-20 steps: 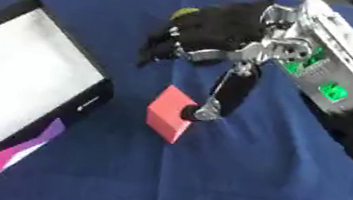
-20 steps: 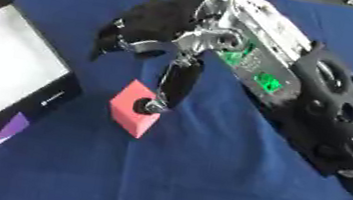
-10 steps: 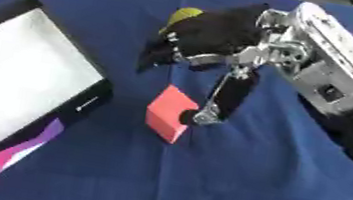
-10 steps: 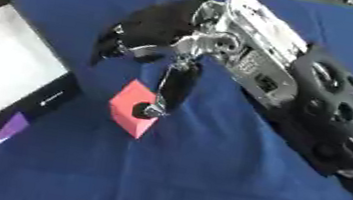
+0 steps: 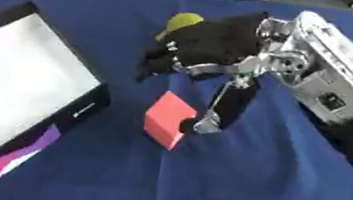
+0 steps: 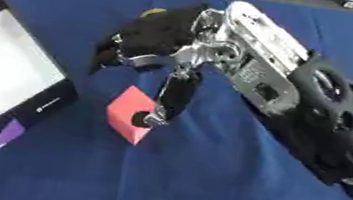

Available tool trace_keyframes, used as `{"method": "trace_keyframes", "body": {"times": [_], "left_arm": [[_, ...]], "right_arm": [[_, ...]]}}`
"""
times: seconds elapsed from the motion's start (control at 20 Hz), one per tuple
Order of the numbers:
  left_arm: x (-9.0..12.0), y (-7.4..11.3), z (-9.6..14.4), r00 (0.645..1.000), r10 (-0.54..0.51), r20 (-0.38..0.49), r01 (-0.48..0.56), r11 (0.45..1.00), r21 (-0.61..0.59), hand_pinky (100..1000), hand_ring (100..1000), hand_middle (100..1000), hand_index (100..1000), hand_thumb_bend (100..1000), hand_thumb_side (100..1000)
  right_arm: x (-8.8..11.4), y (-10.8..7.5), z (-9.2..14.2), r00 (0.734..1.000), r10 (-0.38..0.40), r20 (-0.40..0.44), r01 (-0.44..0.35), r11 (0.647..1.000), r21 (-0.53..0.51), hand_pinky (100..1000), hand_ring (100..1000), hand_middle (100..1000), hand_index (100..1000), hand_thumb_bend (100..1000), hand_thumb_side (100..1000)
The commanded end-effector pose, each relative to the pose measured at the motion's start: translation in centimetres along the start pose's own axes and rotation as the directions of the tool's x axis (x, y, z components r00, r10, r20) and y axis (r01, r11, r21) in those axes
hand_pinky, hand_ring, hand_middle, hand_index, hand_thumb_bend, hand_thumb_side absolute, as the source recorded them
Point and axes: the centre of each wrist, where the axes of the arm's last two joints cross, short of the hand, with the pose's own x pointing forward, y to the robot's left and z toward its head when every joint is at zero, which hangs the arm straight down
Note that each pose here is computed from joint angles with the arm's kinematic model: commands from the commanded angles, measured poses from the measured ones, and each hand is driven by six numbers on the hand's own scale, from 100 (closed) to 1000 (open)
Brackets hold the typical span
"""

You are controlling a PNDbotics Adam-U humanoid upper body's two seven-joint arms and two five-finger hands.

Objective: Pick up objects on the table and place them in the box.

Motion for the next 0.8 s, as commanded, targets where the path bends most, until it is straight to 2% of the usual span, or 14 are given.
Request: {"method": "trace_keyframes", "body": {"times": [0.05, 0.55, 0.65, 0.8], "left_arm": [[0.94, 0.63, -0.66, 0.999, -0.021, 0.035, 0.021, 1.000, -0.002, 800, 809, 790, 888, 755, 634], [0.86, 0.64, -0.60, 0.999, -0.019, 0.032, 0.019, 1.000, 0.001, 801, 810, 790, 888, 745, 637], [0.88, 0.54, -0.58, 0.999, -0.017, 0.032, 0.017, 1.000, -0.005, 802, 811, 790, 888, 741, 639], [0.87, 0.49, -0.55, 0.999, -0.015, 0.031, 0.015, 1.000, -0.007, 802, 812, 790, 888, 740, 639]], "right_arm": [[-0.08, -0.18, 0.76, 0.999, 0.052, 0.016, -0.053, 0.997, 0.059, 954, 924, 919, 947, 350, 373], [-0.23, 0.21, 0.84, 0.999, 0.051, 0.007, -0.051, 0.996, 0.075, 955, 928, 924, 950, 363, 376], [-0.37, 0.41, 0.76, 0.999, 0.051, -0.006, -0.050, 0.995, 0.084, 957, 931, 927, 948, 405, 368], [-0.54, 0.70, 0.47, 0.997, 0.070, -0.020, -0.067, 0.993, 0.101, 957, 931, 923, 946, 410, 372]]}}
